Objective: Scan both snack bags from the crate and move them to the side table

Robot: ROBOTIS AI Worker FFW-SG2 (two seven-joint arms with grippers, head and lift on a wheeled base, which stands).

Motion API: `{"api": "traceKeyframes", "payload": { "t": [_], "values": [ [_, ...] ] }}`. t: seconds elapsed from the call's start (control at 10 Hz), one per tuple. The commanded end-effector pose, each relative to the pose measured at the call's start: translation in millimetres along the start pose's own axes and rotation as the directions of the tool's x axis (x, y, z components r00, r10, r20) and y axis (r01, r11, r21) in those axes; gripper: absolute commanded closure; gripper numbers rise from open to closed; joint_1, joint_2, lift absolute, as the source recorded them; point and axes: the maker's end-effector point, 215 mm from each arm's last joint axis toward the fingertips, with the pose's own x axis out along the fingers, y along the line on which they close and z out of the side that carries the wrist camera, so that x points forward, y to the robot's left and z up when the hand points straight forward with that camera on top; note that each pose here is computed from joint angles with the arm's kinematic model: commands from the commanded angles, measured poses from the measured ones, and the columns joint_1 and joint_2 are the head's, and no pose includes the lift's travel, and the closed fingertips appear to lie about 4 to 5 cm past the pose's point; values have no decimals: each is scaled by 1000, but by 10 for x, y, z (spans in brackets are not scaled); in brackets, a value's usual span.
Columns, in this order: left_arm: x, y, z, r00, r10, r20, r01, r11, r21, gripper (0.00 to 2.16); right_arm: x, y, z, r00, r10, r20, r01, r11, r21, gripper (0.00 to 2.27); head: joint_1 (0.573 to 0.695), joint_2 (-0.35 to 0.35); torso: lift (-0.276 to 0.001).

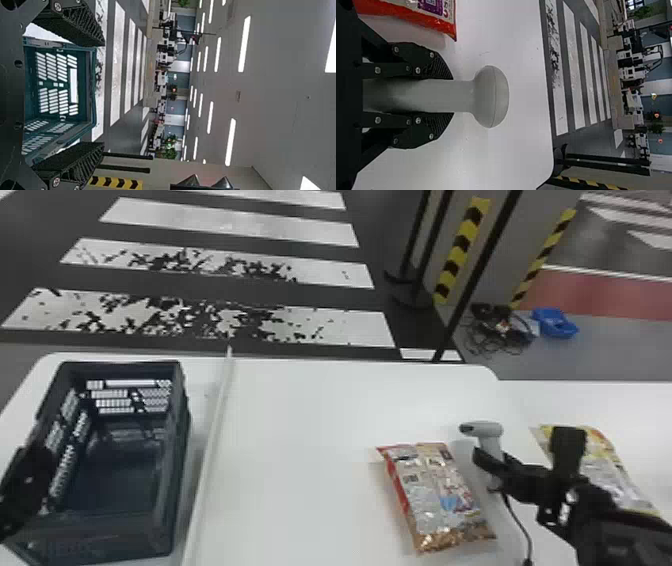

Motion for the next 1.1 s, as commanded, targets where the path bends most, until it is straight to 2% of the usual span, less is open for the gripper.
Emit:
{"api": "traceKeyframes", "payload": {
  "t": [0.0,0.1,0.2,0.3,0.5,0.7,0.8,1.0],
  "values": [
    [12,-16,9,1000,-2,4,2,1000,-2,113,0,16,-98,1000,-1,6,1,1000,-20,2219,695,-211,-95],
    [23,-17,11,1000,-4,3,4,1000,0,113,3,-2,-103,1000,-10,14,11,1000,-24,1875,695,-211,-95],
    [24,-23,10,1000,-4,3,4,1000,-2,113,11,27,-105,1000,-3,13,4,1000,-27,647,695,-212,-95],
    [23,-23,8,1000,-4,3,4,1000,-2,113,8,56,-39,1000,5,27,-5,1000,-21,-2,695,-212,-95],
    [20,-27,10,1000,-4,3,4,1000,-2,113,-246,166,285,993,22,113,-19,999,-28,19,695,-208,-95],
    [35,-65,15,1000,-10,6,10,1000,-7,113,-684,681,486,983,89,161,-82,995,-53,33,695,-196,-95],
    [52,-89,14,1000,-14,8,14,1000,-11,113,-843,928,503,977,120,178,-111,992,-63,39,695,-173,-95],
    [59,-106,-16,1000,-18,6,18,1000,-15,113,-920,1280,283,972,164,169,-159,986,-41,46,695,-134,-95]
  ]
}}
